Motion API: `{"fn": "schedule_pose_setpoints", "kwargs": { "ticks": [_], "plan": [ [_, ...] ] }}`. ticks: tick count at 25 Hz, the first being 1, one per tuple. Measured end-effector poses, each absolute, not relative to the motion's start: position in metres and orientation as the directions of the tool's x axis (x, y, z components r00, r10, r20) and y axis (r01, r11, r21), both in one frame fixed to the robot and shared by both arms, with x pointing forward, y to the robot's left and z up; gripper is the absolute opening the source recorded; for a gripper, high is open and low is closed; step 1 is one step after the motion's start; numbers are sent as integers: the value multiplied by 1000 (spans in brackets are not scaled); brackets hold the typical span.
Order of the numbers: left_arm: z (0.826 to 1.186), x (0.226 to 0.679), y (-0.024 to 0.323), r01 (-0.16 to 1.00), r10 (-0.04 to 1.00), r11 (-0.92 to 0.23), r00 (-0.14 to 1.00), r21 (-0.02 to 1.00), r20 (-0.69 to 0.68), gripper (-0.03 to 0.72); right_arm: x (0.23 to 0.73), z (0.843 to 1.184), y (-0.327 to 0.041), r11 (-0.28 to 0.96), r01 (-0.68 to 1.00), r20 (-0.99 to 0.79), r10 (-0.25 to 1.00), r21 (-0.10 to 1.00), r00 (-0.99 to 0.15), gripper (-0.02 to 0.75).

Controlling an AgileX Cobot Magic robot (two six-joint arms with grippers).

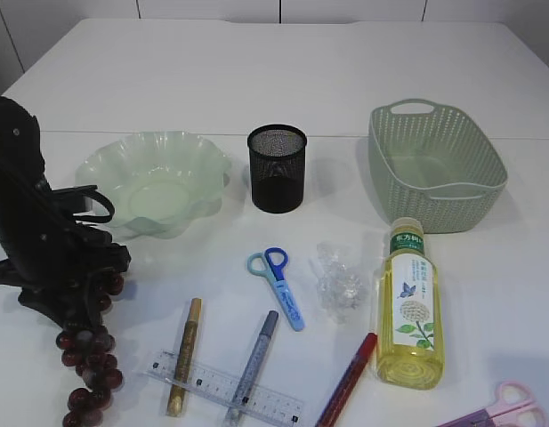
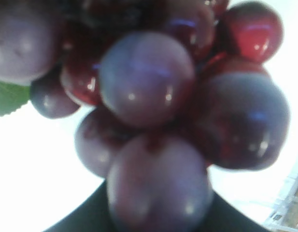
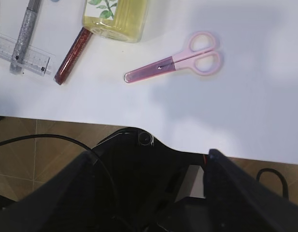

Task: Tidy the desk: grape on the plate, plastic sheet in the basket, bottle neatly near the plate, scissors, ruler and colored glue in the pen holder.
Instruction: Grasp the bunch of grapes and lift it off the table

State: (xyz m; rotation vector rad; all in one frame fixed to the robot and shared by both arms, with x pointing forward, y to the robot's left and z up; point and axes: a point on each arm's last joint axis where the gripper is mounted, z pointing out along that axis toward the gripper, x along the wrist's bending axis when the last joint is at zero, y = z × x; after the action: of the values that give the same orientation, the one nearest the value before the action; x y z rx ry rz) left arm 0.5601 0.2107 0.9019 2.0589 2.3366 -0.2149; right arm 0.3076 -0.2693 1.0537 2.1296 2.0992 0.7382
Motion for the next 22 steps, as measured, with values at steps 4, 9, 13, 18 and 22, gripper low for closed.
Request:
{"fn": "schedule_pose_setpoints", "kwargs": {
  "ticks": [4,9,13,18,22],
  "plan": [
    [902,558,213,990,992,96,-104,-107,-77,155,308,1053,-271,-66,926,274,961,371,-42,548],
    [907,558,216,992,995,77,-83,-96,-59,150,308,1053,-271,-63,926,266,963,373,-41,548],
    [920,556,217,996,996,63,-66,-66,-54,149,308,1053,-271,-63,926,264,964,373,-41,548],
    [931,554,218,997,996,61,-63,-49,-59,148,308,1053,-272,-62,926,262,964,373,-41,548],
    [936,551,219,997,996,59,-62,-53,-58,147,308,1053,-272,-61,925,258,965,374,-41,548]
  ]
}}
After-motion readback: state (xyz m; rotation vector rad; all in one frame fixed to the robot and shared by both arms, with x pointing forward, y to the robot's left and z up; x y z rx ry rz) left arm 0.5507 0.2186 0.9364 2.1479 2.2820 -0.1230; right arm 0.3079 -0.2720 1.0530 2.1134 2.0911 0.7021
